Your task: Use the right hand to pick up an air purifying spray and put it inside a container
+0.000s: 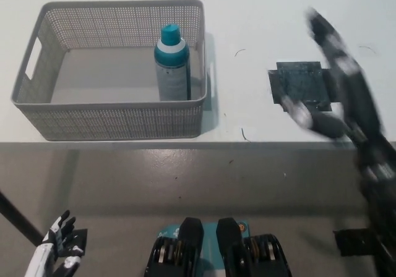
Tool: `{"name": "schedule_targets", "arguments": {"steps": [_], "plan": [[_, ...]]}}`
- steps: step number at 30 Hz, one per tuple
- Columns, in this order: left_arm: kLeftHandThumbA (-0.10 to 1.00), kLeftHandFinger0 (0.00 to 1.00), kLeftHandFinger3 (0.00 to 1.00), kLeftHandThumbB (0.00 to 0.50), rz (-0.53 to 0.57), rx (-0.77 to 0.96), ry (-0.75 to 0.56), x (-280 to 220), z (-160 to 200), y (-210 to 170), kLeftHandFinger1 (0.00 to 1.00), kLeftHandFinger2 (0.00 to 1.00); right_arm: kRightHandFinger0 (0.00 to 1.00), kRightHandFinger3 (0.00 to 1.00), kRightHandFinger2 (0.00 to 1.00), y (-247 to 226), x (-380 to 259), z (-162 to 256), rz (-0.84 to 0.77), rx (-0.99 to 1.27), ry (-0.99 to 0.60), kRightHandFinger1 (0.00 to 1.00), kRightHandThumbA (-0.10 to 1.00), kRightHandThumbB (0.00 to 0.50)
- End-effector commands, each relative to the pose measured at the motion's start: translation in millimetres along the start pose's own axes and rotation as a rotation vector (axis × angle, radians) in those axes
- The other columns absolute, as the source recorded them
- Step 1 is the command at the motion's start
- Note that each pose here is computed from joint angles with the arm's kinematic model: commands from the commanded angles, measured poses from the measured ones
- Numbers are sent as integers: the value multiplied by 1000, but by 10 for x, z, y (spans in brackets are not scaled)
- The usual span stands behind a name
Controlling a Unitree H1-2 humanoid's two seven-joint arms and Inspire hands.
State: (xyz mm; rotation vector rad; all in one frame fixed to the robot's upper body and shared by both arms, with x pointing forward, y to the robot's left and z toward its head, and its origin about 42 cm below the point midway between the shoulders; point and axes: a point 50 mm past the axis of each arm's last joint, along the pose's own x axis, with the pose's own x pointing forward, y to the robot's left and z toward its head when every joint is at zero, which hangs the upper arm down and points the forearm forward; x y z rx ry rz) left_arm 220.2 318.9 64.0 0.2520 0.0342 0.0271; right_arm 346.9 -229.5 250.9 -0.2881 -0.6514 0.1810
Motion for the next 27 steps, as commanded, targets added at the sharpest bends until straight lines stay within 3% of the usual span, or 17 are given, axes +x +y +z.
{"name": "schedule_targets", "arguments": {"steps": [1, 3, 5, 7, 9, 13, 16, 22, 27], "plan": [[780, 1000, 1000, 355, 32, -17, -33, -74, 19, 86, 1000, 1000, 1000, 1000, 1000, -171, -727, -72, -45, -69, 17, 1000, 995, 457], [867, 1000, 1000, 376, 47, -19, -21, -67, 12, 72, 1000, 1000, 1000, 1000, 1000, -162, -1106, -279, -28, -80, 91, 1000, 1000, 424], [925, 1000, 1000, 381, 54, -26, -13, -89, -3, 33, 1000, 1000, 1000, 1000, 1000, -166, -1380, -409, -15, -63, 169, 1000, 962, 424], [956, 1000, 1000, 368, 61, -26, -14, -92, -1, 54, 1000, 1000, 1000, 1000, 1000, -124, -1681, -572, 24, -85, 287, 1000, 966, 390], [984, 1000, 1000, 395, 55, -32, -9, -124, -13, 38, 1000, 1000, 1000, 1000, 1000, -126, -2045, -687, 42, -114, 408, 1000, 952, 425], [1000, 1000, 1000, 465, 78, -32, -16, -122, -14, 106, 1000, 1000, 1000, 1000, 1000, -86, -2342, -939, 41, -112, 549, 1000, 918, 416], [1000, 1000, 1000, 434, 79, -30, -36, -143, 1, 143, 1000, 1000, 1000, 1000, 1000, -61, -2373, -1049, 12, -48, 588, 1000, 921, 423], [1000, 1000, 1000, 484, 93, -25, -35, -145, 18, 139, 1000, 1000, 1000, 1000, 1000, -54, -2263, -1155, 28, -89, 588, 1000, 934, 439], [1000, 1000, 1000, 494, 89, -30, -43, -131, 27, 141, 1000, 1000, 1000, 1000, 1000, -85, -2196, -1159, 34, -104, 571, 1000, 951, 448]]}}
